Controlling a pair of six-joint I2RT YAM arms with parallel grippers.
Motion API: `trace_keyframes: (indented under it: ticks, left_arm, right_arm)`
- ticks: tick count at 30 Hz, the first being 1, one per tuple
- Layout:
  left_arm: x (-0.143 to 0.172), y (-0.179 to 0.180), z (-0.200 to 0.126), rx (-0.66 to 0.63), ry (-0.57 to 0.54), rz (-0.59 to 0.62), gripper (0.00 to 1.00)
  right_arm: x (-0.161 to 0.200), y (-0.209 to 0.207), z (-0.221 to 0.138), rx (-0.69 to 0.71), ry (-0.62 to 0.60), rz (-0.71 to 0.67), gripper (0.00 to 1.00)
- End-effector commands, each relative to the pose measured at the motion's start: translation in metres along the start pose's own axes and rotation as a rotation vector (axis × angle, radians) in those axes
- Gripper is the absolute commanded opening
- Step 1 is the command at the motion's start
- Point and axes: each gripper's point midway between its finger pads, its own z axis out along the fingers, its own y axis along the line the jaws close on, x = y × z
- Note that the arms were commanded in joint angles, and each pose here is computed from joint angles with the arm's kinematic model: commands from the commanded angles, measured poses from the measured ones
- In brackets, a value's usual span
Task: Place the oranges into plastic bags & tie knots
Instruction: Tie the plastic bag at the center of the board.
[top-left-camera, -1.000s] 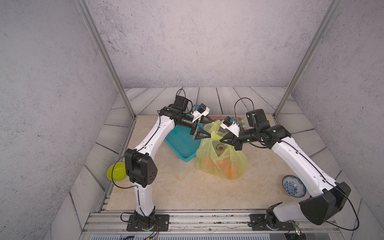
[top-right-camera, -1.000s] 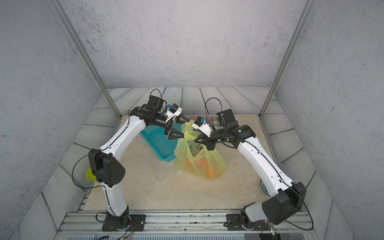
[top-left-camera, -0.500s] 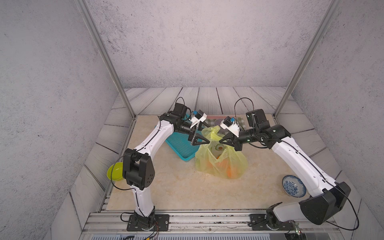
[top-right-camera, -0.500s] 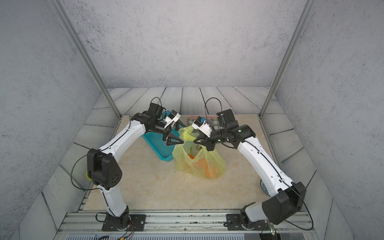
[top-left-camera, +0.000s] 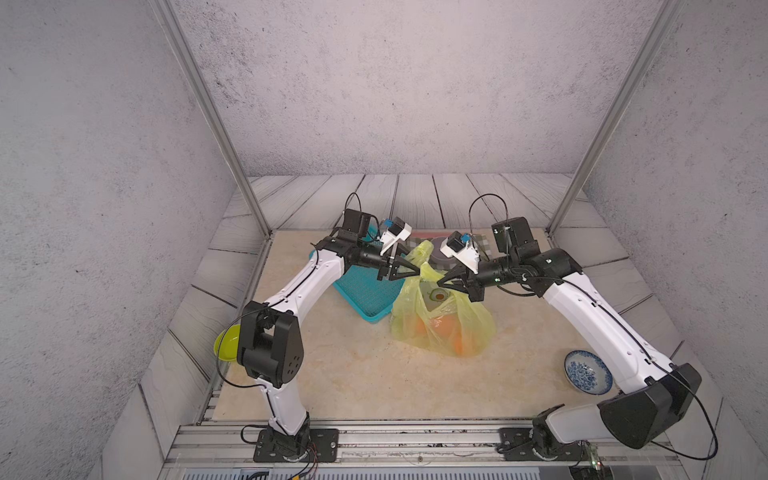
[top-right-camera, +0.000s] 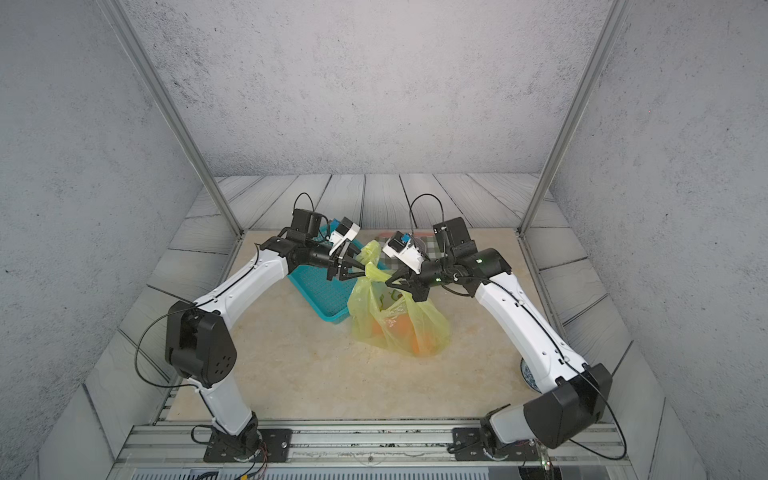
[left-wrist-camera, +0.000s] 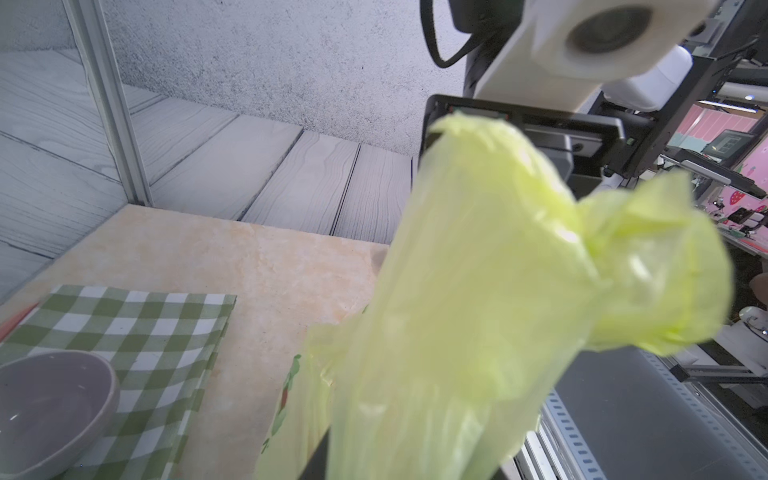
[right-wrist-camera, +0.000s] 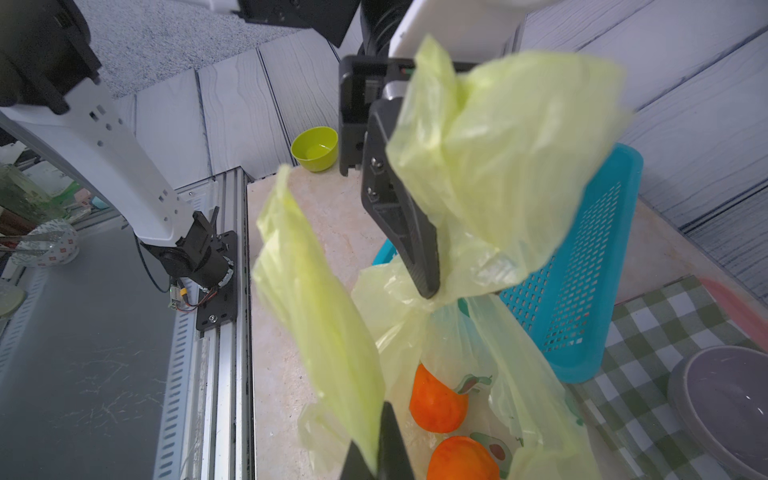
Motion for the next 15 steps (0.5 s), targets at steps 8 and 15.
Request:
trace_keyframes:
  ticks: [8,15]
  left_arm:
    - [-0.004,-0.011,0.009,-0.029,-0.003,0.009,0.52]
    - [-0.003,-0.021,0.002,0.007,-0.009,0.015,0.68]
  right_arm:
    - [-0.004,-0.020,0.015,0.091,0.065,0.020,0.04]
    - [0.006,-0.026,0.020,0.109,0.109,0.014,0.04]
